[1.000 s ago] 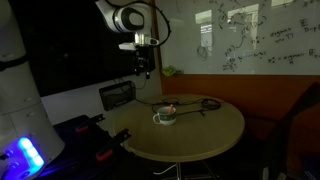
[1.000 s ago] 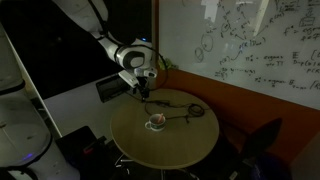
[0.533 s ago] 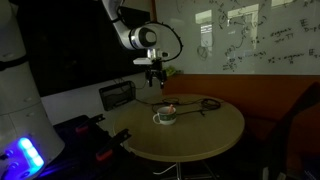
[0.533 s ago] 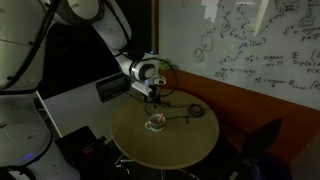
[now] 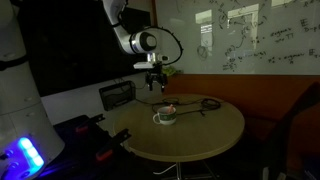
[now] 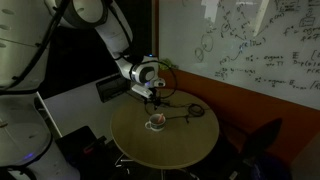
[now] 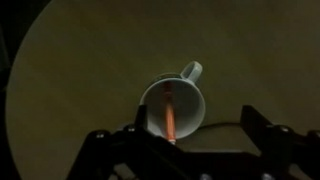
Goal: Take the marker out of the cup and put it on the table
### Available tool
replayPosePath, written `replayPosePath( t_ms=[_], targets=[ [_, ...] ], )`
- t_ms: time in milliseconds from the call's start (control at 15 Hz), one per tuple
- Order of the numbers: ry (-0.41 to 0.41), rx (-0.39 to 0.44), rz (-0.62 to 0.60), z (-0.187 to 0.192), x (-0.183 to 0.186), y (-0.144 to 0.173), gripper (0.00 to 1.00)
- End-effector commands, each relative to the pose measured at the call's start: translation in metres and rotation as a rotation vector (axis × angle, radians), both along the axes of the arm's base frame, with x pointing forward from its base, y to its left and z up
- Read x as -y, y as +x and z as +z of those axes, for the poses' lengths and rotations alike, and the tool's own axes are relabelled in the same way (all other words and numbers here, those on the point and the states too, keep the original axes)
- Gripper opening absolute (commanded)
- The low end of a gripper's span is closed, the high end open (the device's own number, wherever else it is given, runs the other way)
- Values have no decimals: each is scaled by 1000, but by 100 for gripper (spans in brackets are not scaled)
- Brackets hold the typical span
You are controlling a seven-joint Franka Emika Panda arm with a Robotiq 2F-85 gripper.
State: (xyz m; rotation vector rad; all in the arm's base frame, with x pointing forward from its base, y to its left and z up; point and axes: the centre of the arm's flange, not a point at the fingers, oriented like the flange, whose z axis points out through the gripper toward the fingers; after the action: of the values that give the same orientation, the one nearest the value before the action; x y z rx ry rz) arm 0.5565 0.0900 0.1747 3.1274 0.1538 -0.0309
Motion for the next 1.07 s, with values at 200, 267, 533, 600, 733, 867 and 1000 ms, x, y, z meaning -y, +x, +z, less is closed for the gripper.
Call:
replayPosePath(
  t_ms=[200, 267, 533, 600, 733, 867, 1000],
  targets=[
    [-78, 18, 31, -72, 0, 18, 78],
    [-84, 10, 23, -80, -1, 21, 70],
    [-99, -4, 10, -114, -5, 35, 50],
    [-99, -8, 6, -122, -6, 39, 47],
    [-102, -3, -6, -133, -8, 48, 51],
    [-109, 2, -17, -141, -8, 57, 61],
    [-107, 6, -7, -149, -7, 65, 65]
  ],
)
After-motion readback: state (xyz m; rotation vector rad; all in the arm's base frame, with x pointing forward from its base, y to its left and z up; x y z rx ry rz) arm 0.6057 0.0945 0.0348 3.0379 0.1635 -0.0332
